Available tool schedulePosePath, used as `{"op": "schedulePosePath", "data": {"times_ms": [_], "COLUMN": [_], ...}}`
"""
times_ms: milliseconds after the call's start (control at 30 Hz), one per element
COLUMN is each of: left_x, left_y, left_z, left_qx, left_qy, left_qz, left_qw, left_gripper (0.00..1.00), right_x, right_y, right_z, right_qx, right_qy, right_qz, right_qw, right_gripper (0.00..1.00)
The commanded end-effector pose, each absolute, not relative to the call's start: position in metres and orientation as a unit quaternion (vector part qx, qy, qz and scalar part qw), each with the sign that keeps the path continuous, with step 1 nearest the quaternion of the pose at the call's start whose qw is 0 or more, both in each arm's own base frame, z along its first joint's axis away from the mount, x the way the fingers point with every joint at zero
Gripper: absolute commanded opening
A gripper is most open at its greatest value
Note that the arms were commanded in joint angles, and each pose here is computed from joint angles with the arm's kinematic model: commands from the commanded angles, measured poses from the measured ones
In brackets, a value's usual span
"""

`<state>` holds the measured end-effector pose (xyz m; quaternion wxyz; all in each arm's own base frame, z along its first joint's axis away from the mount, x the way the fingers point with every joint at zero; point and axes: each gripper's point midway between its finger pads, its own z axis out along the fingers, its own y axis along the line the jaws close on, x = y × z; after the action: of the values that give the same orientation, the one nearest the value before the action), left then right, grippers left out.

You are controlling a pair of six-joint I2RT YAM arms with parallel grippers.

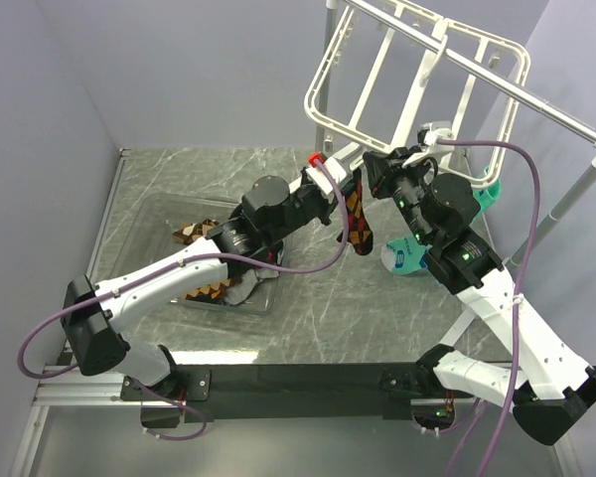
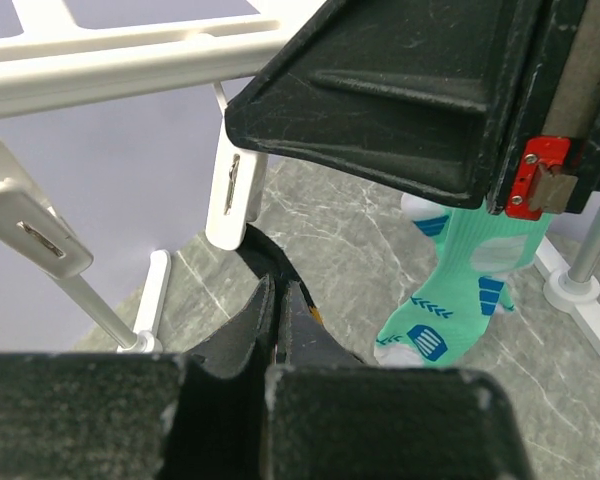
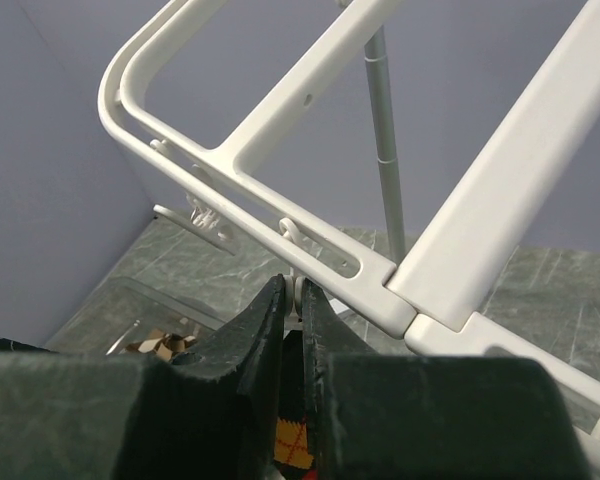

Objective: Clip the socks to the hanger
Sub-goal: Clamp the sock onto the hanger.

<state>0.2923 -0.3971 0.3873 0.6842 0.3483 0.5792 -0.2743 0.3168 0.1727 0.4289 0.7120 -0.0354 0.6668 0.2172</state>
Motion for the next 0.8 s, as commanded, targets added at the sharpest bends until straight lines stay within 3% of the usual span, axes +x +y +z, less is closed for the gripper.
{"op": "schedulePosePath", "data": {"times_ms": [0,767], "left_x": [0.293,0.284], "left_y": [-0.397,-0.382], "left_z": [0.413,0.44], "left_qx": [0.339,0.308], "left_qy": [0.558,0.533], "left_qz": [-0.27,-0.259], "left_qw": [0.707,0.744], "left_gripper": [0.01,0.01], "right_x": [0.312,0.317], "right_y": [0.175,0.179], "right_z": [0.443,0.437], "right_qx": [-0.05,-0.065], "right_qy": [0.66,0.681], "right_qz": [0.222,0.209], "right_qw": [0.716,0.699], "right_gripper": [0.0,0.0]}}
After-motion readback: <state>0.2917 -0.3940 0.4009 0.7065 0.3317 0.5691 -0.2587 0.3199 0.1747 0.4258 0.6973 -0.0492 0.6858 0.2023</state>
